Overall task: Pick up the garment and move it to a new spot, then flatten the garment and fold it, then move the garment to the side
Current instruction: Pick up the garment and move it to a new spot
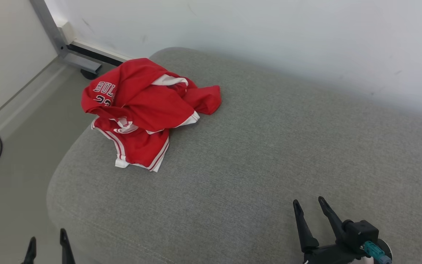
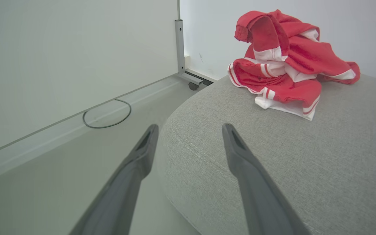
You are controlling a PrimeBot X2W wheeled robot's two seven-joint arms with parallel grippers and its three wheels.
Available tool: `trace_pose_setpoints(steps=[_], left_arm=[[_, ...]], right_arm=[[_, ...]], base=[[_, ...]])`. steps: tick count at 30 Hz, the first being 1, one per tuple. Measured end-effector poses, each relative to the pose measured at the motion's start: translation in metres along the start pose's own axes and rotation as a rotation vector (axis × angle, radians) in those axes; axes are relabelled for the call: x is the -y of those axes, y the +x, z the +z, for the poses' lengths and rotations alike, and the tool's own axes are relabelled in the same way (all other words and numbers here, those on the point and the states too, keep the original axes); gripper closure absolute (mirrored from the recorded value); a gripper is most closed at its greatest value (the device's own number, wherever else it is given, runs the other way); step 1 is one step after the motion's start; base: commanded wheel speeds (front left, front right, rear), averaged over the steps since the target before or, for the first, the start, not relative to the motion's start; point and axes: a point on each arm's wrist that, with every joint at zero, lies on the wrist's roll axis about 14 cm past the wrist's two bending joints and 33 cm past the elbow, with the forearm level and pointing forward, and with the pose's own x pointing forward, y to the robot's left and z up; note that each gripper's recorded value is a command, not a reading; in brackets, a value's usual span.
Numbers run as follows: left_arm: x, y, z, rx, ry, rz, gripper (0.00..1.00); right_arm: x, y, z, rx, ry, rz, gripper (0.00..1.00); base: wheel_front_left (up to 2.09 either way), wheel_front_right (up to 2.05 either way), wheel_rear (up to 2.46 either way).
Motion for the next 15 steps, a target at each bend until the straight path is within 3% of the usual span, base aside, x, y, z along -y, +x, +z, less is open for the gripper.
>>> trace_pose_setpoints(steps=[7,15], left_arm=[[0.029,0.033,0.013,0.024,-0.044,-0.071,0.00],[0.062,0.100,0.058,0.107,0.035,-0.157,0.00]], right_arm=[[0.020,-0.004,-0.003,-0.004,-0.008,-0.034,0.00],[0.045,0.003,-0.009,-0.003,-0.014,-0.053,0.00]], base=[[0.00,0.00,0.00],[0.00,0.00,0.00]])
